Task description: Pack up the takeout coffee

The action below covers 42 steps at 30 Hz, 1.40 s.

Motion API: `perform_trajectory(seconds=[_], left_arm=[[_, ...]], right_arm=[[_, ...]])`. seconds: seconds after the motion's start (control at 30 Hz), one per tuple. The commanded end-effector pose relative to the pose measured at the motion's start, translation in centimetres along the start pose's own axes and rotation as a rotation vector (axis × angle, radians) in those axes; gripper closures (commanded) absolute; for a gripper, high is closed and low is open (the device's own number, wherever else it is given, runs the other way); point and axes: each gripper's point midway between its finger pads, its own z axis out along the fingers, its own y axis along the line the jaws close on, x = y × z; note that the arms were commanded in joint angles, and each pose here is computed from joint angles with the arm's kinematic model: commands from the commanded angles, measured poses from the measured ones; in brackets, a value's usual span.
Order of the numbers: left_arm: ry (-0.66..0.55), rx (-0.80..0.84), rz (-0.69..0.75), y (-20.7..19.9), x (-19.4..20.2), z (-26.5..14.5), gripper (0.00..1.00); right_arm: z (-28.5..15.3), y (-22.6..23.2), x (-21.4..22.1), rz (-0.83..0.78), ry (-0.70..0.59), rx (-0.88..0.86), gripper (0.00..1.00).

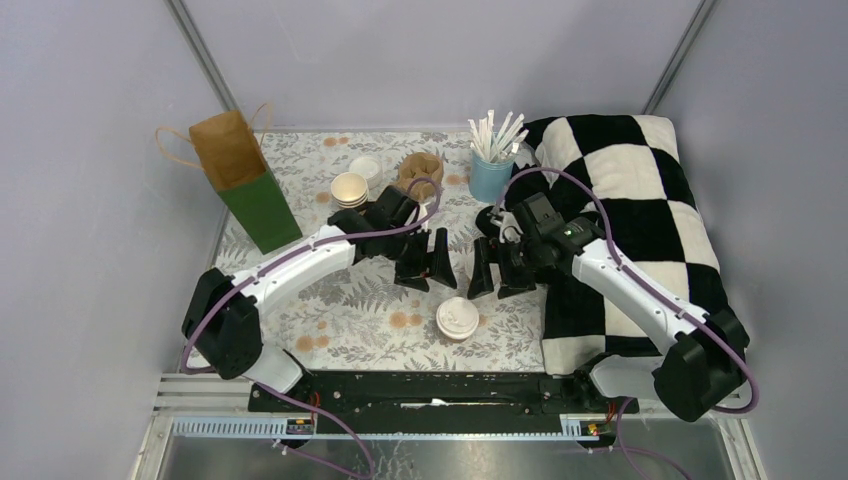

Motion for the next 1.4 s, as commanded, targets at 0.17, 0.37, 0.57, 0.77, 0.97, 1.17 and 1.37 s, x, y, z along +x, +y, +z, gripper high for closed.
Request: perform_trajectory(seconds=[0.17, 0.37, 0.57, 0.77, 0.97, 1.17, 1.37], left_arm=[[0.011, 0.116, -0.002, -0.5, 1.0, 0.7, 0.19], [0.057, 0.083, -0.034, 1.0, 2.4, 2.1, 0.34], [0.099, 0.061, -0.046, 2.2, 3.8, 2.9, 0.44], [0.110, 0.025, -0.064, 3.3, 4.3, 3.7, 0.53], [0.113, -0.020, -0.081, 4.8, 5.0, 4.3, 0.58], [0.078, -0.002, -0.048, 3.4, 4.0, 3.2, 0.57], [-0.007, 0.030, 0.015, -0.6, 0.8, 0.6, 0.41]], right_arm=[[1.7, 1.6, 4.1, -0.032, 0.131, -0.150, 0.10], [3.6, 1.7, 5.1, -0.027, 0.161, -0.224, 0.15], [4.8, 1.2, 5.4, -0.020, 0.177, -0.235, 0.20], [5.9, -0.5, 6.0, 0.002, 0.185, -0.181, 0.30], [7.5, -3.2, 6.8, 0.040, 0.198, -0.079, 0.40], [5.8, -2.2, 5.3, 0.010, 0.157, -0.054, 0.37], [0.9, -0.4, 3.0, -0.079, 0.079, 0.024, 0.17]])
